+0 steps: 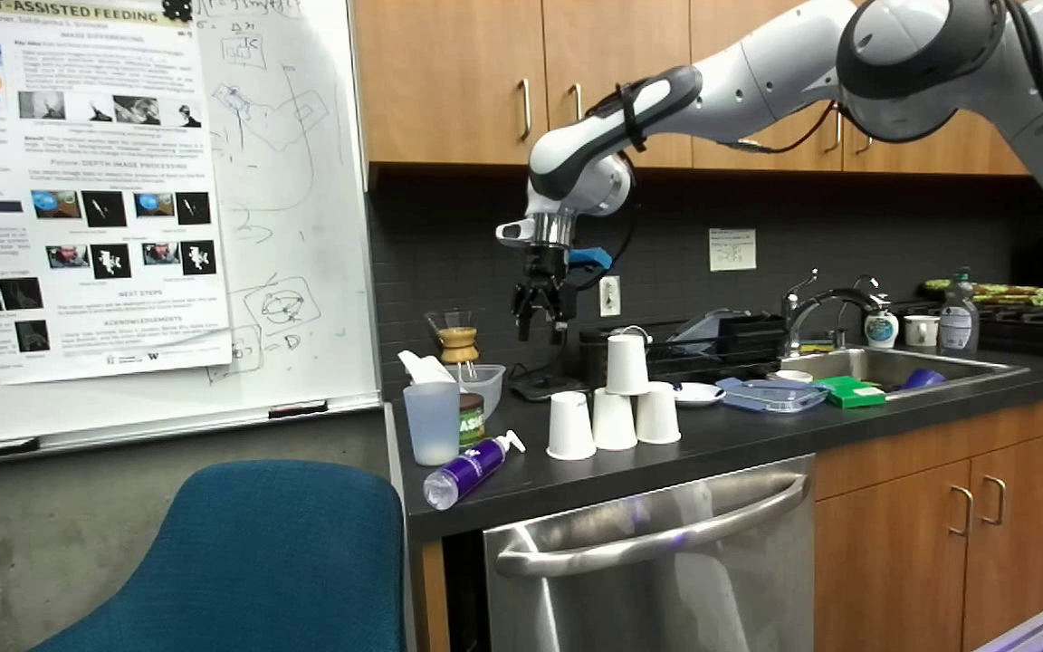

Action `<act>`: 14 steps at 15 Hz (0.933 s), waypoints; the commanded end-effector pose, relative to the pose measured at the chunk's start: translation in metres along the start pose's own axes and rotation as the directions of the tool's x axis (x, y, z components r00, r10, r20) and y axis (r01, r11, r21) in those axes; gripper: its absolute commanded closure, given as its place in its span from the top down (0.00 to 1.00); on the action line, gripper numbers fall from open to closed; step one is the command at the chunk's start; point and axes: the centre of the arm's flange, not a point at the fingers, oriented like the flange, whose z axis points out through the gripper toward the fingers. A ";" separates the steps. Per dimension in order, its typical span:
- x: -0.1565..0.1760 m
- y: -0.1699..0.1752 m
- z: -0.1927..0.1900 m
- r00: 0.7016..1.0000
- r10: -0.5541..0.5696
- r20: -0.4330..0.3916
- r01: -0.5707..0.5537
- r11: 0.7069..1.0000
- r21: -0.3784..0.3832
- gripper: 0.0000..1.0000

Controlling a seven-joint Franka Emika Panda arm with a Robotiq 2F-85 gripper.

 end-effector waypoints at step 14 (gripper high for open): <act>-0.007 -0.027 -0.003 0.927 -0.271 0.258 0.221 0.953 0.206 1.00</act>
